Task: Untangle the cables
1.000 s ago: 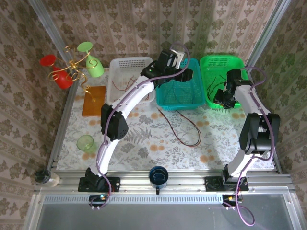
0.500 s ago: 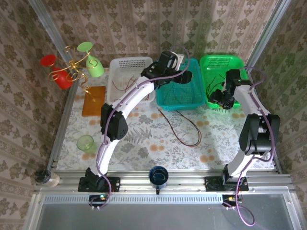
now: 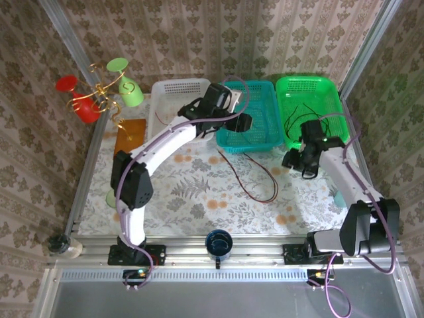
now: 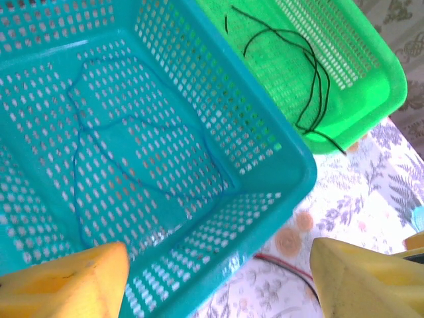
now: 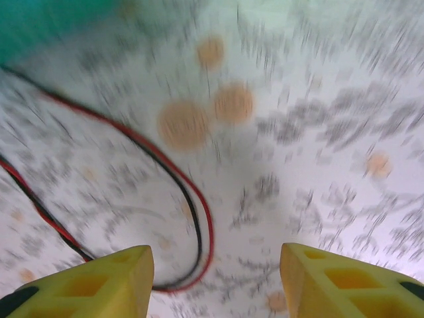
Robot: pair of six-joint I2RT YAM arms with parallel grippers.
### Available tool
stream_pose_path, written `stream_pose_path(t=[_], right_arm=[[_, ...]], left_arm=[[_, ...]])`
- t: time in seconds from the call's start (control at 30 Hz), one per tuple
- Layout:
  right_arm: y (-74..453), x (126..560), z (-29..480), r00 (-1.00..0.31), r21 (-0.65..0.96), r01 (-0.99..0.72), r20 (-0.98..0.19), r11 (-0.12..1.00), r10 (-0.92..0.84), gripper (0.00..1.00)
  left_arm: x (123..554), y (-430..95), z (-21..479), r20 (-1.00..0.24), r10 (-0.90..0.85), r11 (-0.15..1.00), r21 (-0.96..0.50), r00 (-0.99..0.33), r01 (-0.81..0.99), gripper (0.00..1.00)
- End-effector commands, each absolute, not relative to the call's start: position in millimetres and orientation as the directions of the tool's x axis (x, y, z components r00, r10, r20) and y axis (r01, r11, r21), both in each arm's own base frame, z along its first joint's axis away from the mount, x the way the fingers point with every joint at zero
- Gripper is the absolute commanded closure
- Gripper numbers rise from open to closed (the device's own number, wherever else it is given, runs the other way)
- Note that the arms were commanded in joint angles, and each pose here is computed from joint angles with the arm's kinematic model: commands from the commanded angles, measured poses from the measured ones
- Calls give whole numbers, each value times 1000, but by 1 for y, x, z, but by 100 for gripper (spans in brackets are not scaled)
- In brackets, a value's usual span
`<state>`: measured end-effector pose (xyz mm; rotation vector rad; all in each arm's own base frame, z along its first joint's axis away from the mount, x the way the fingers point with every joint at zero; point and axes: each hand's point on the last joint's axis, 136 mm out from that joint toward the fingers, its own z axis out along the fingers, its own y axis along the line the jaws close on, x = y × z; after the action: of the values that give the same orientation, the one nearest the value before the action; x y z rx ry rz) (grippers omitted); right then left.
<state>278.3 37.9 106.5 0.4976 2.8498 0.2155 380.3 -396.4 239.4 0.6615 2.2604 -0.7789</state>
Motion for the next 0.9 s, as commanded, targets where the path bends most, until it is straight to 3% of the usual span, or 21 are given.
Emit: stream_pose_path(t=[0.0,0.3,0.87], right_arm=[[53,267,81,-926,138,323,-159,936,343,46],[81,260,31,-977,-17,199,-80,980,197,51],[72,257,5,-989,-163,146,-51,976,140,62]], left_arm=[[366,-387,248,-726,228,678,-359,-649,641,27],[348,-370,228,-696,198,696,-396,-690,599,29],[346,-367,224,-682,198,708,-398,-704,584,29]])
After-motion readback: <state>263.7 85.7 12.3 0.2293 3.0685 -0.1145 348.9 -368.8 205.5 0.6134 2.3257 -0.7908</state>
